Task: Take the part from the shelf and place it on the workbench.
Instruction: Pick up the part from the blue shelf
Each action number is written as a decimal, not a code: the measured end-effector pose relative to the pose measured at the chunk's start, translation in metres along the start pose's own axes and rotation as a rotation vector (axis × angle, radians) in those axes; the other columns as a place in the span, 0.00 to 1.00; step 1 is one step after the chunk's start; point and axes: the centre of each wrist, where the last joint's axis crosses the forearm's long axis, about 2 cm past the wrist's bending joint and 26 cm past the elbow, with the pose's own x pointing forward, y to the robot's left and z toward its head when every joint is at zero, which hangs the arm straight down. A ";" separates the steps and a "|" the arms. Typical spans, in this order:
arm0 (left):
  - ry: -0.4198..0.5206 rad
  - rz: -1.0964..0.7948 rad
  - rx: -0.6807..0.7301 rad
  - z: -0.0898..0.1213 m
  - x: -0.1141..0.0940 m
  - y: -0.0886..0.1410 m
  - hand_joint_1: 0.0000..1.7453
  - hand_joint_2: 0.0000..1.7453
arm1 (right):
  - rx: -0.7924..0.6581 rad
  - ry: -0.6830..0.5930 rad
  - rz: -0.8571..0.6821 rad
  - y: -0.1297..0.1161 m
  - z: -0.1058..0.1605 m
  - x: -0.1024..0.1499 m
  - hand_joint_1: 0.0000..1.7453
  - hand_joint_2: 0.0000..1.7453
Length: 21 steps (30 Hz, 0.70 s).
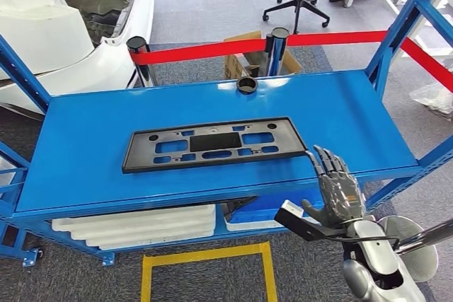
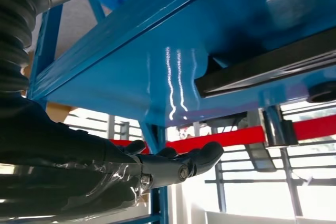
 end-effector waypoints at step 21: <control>-0.022 -0.051 -0.017 -0.003 0.008 0.010 0.00 0.00 | -0.095 0.089 0.114 -0.007 -0.070 0.030 0.00 1.00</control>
